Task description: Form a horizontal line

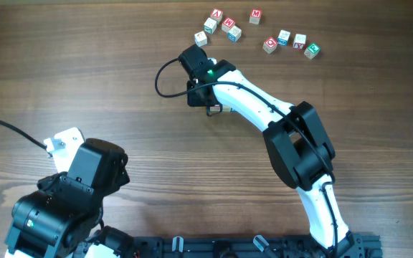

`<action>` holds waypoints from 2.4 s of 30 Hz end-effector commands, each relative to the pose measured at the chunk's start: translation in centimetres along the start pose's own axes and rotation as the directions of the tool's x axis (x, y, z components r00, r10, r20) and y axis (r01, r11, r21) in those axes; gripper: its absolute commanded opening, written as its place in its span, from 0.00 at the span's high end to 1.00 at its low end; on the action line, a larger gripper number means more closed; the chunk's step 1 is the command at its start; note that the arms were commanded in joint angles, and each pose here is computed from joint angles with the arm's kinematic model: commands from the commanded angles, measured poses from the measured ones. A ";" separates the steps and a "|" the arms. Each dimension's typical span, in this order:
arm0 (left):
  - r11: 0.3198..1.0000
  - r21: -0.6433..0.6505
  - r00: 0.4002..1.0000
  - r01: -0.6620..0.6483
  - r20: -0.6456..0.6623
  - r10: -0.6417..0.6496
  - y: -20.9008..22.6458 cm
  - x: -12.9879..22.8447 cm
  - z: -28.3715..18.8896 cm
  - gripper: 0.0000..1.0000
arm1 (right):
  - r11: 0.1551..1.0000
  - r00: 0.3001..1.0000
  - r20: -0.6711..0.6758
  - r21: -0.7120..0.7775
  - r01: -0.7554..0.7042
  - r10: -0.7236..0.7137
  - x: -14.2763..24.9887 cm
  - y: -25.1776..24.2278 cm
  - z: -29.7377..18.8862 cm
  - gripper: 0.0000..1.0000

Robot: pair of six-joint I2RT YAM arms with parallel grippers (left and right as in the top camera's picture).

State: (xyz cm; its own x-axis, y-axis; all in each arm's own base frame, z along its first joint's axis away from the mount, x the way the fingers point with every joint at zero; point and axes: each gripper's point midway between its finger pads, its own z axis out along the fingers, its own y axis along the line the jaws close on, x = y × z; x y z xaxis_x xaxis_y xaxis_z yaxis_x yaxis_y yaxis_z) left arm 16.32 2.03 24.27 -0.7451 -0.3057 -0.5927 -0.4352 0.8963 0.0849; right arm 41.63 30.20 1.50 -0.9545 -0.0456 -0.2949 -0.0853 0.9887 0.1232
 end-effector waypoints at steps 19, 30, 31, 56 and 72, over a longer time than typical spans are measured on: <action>1.000 -0.002 1.000 0.019 0.002 -0.019 0.1 0.0 0.0 0.00 | 0.804 0.820 0.002 0.191 -0.563 0.573 2.1 -14.0 -2.9 0.96; 1.000 -0.002 1.000 0.019 0.002 -0.019 0.1 0.0 0.0 0.00 | 0.856 0.858 -0.039 0.109 -0.505 0.512 2.9 -12.9 -0.9 0.96; 1.000 -0.002 1.000 0.019 0.002 -0.019 0.1 0.0 0.0 0.00 | 0.856 0.858 -0.042 0.108 -0.506 0.512 2.9 -12.9 -0.9 0.96; 1.000 -0.002 1.000 0.019 0.002 -0.019 0.1 0.0 0.0 0.00 | 0.883 0.884 -0.025 0.073 -0.464 0.467 2.0 -12.4 -0.8 0.96; 1.000 -0.002 1.000 0.019 0.002 -0.019 0.1 0.0 0.0 0.00 | 0.861 0.868 0.293 0.205 -0.466 0.400 -0.7 -17.2 -14.3 0.96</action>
State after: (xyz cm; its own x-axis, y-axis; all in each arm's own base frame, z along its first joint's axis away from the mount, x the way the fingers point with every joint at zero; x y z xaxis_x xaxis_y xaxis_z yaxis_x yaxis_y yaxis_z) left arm 16.32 2.03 24.27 -0.7451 -0.3057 -0.5927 -0.4352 0.8963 0.0849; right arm 39.37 13.44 5.50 -0.8512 0.4215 -0.3127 0.4347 0.9001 0.0300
